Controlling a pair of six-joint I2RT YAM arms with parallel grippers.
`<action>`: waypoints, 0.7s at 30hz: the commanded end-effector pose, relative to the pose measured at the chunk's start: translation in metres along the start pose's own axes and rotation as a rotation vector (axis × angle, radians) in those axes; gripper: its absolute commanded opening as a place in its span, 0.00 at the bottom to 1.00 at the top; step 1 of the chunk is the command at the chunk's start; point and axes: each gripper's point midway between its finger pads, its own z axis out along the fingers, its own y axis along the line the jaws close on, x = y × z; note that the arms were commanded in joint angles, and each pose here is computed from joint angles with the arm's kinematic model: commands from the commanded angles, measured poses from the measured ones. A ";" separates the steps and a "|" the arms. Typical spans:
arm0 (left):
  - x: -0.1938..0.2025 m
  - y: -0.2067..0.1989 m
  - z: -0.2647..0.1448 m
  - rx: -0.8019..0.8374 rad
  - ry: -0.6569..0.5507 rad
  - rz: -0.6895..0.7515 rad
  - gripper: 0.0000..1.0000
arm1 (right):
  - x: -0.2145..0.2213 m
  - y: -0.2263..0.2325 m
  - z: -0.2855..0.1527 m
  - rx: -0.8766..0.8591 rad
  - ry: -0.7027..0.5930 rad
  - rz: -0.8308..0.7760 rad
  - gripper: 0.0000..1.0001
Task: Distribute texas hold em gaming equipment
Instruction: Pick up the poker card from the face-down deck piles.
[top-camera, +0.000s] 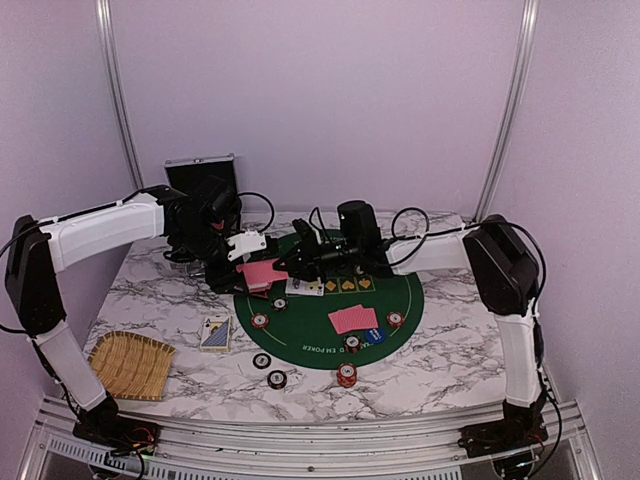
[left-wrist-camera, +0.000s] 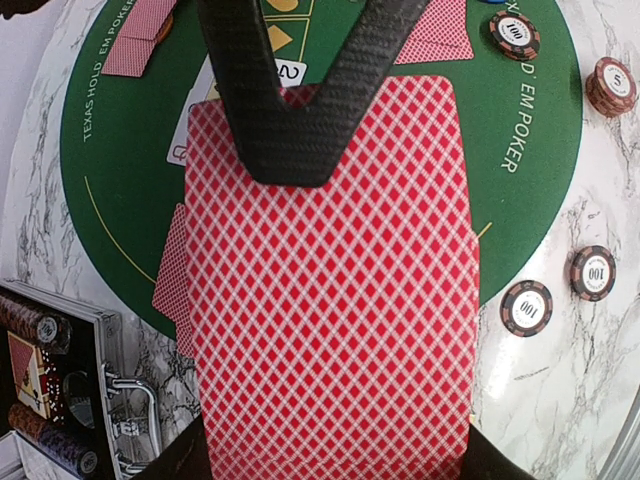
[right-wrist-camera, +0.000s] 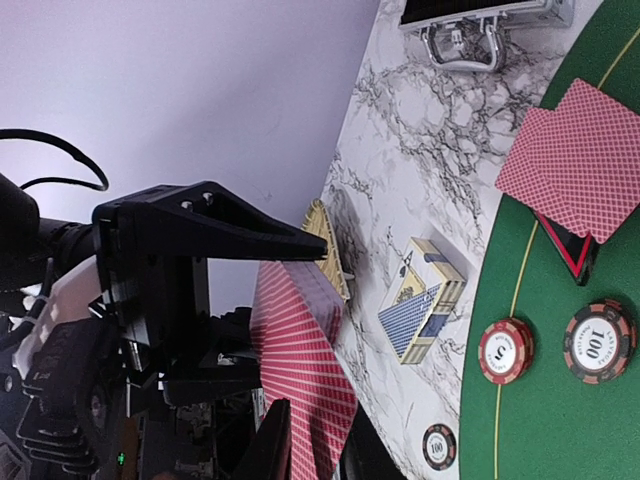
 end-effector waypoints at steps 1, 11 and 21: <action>-0.008 0.006 -0.007 -0.020 -0.026 0.006 0.00 | -0.010 0.043 -0.013 -0.076 -0.030 -0.073 0.15; -0.005 0.006 -0.006 -0.028 -0.014 0.008 0.00 | -0.022 0.037 -0.045 -0.024 -0.062 -0.073 0.01; -0.002 0.006 -0.008 -0.036 -0.008 0.010 0.00 | -0.054 0.029 -0.102 0.102 -0.155 -0.108 0.00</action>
